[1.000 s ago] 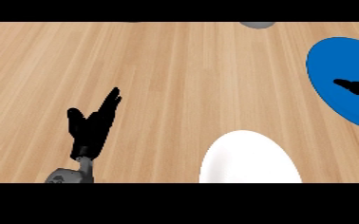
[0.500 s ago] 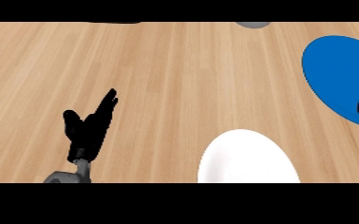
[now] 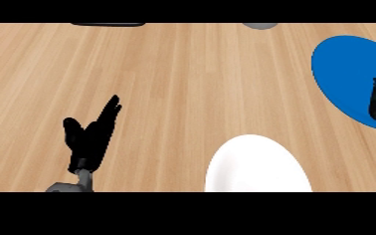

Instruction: Pick the eggplant from the plate and place it in the plate

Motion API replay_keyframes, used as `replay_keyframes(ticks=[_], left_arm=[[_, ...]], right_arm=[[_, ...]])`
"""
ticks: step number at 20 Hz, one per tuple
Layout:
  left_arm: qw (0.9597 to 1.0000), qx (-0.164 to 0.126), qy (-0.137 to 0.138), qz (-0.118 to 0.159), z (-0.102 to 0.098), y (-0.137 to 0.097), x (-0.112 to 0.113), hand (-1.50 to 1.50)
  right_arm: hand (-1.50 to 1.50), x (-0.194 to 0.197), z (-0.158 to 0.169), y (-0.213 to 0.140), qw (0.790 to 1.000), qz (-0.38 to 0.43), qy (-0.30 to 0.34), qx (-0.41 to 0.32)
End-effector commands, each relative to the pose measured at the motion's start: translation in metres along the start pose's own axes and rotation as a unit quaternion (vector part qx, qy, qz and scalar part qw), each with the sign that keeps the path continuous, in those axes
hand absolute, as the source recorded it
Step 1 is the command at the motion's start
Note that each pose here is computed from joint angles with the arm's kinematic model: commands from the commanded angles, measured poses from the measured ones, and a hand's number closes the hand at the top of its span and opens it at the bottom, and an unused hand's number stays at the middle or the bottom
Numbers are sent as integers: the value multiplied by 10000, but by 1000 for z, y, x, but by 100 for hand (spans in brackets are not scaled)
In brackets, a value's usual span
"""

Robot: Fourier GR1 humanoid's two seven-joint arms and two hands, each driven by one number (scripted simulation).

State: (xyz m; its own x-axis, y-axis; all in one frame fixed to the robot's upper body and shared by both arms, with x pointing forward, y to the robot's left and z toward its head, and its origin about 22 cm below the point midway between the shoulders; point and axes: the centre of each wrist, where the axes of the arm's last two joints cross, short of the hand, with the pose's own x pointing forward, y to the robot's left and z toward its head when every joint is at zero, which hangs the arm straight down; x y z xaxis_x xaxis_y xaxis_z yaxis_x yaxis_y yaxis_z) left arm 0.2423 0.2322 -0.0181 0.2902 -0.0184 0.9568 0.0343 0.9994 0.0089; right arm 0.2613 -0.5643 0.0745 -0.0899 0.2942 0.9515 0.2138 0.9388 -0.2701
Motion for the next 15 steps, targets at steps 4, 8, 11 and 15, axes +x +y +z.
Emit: replay_keyframes(ticks=[4, 8, 11, 15], left_arm=[[9996, -36, 252, 91, -2, -7, -10, 0], [9993, 68, 353, 84, 5, 6, -15, 0], [9993, 14, 355, 100, 11, 3, -22, 0], [9994, 52, 326, 91, 1, 4, -17, 0]], right_arm=[[-150, -2, 30, -29, 9977, 106, -170, 645], [-150, -13, 55, -38, 9969, 236, -199, 722], [-150, -19, 65, -40, 9969, 331, -131, 695], [-150, -7, 68, -54, 9966, 414, -103, 707]])
